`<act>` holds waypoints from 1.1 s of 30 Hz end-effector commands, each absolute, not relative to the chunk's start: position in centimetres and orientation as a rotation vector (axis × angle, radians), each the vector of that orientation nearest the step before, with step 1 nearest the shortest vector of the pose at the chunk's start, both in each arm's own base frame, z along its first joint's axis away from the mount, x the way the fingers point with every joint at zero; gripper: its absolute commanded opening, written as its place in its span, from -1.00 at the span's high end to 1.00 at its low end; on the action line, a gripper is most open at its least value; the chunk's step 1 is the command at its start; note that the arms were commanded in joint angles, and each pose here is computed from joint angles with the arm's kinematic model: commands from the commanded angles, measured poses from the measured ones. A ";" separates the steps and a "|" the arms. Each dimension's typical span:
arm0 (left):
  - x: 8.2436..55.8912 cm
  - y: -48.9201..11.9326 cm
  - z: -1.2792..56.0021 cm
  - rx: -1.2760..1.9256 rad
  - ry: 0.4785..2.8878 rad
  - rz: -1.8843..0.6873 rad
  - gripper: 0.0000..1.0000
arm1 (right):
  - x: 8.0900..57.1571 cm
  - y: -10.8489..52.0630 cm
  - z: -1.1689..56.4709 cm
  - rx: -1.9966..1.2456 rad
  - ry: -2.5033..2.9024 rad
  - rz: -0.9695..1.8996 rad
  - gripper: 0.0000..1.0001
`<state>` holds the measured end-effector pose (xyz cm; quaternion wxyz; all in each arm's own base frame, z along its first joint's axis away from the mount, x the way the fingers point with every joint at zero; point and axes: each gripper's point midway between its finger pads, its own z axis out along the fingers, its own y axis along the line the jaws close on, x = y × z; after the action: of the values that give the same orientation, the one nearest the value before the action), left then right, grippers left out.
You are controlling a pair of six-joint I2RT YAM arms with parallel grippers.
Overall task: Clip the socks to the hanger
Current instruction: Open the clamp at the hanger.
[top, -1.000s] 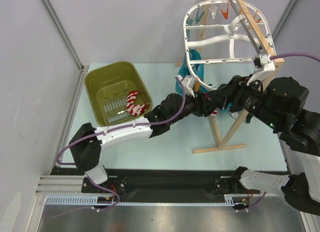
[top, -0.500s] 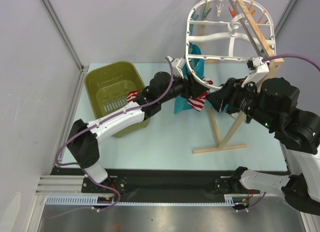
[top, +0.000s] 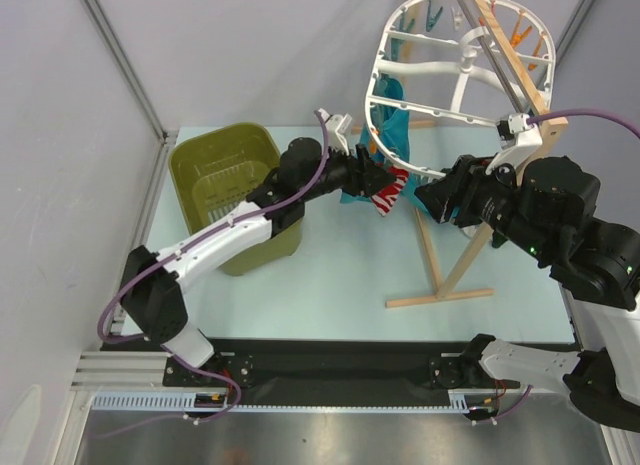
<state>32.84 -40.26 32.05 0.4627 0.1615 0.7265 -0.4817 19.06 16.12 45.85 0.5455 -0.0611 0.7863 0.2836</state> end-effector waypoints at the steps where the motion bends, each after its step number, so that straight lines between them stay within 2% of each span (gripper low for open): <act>1: 29.5 -39.5 36.7 0.466 1.638 -1.304 -0.23 | 19.1 15.2 46.2 -0.132 1.850 0.633 -0.11; 8: 25.2 -39.5 38.4 0.522 1.577 -1.370 -0.24 | 19.6 14.7 45.0 -0.111 1.875 0.578 -0.11; 18: 18.1 -41.8 40.9 0.543 1.453 -1.553 -0.01 | 20.4 14.7 43.9 -0.074 1.923 0.535 -0.11; 24: 18.4 -42.1 40.8 0.490 1.495 -1.489 -0.01 | 21.1 15.0 42.8 -0.051 1.956 0.503 -0.10; 28: 19.4 -40.8 39.8 0.443 1.567 -1.385 -0.22 | 21.6 15.5 42.1 -0.056 1.958 0.498 -0.11; 33: 19.3 -38.7 39.3 0.411 1.562 -1.330 -0.23 | 23.1 17.2 41.6 -0.082 1.945 0.508 -0.10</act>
<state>19.21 -41.09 36.76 0.4582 0.1858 0.6665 -0.5580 21.86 16.18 40.54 0.5143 -0.0375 0.8326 0.2022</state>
